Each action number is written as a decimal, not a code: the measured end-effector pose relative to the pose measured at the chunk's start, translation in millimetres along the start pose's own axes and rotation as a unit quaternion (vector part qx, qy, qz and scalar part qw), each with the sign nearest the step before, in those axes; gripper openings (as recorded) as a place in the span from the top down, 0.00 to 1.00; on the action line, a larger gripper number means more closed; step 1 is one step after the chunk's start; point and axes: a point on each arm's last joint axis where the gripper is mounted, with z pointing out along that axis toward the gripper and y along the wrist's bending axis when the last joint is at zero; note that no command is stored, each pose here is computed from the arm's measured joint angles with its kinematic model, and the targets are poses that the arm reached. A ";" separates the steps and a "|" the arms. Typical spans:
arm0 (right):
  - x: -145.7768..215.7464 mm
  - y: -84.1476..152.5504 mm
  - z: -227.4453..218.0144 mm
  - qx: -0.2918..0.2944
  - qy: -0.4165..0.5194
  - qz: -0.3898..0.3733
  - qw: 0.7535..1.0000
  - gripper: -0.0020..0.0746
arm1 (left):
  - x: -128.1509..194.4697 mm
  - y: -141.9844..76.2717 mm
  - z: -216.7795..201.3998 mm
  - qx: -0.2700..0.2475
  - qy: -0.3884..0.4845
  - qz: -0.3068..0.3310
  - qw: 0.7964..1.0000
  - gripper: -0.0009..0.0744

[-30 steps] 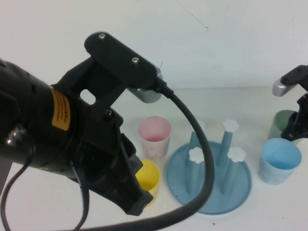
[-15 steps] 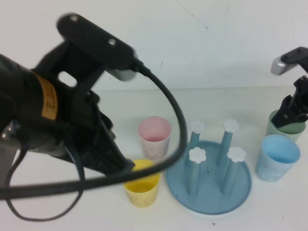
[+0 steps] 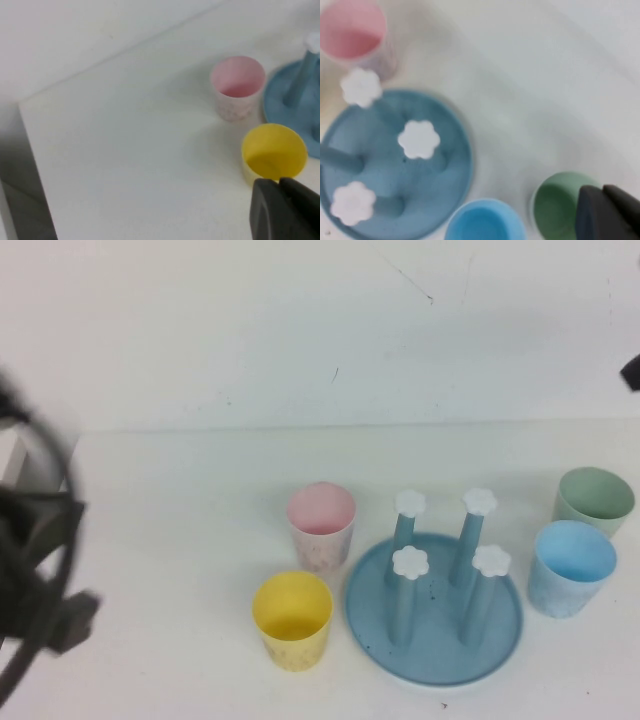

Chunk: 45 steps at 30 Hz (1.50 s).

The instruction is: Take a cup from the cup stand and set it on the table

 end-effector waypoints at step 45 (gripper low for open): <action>198.0 182.7 -100.9 0.193 -0.238 -0.082 0.948 0.98 | 187.8 32.3 45.1 -0.122 -0.352 -0.119 0.920 0.99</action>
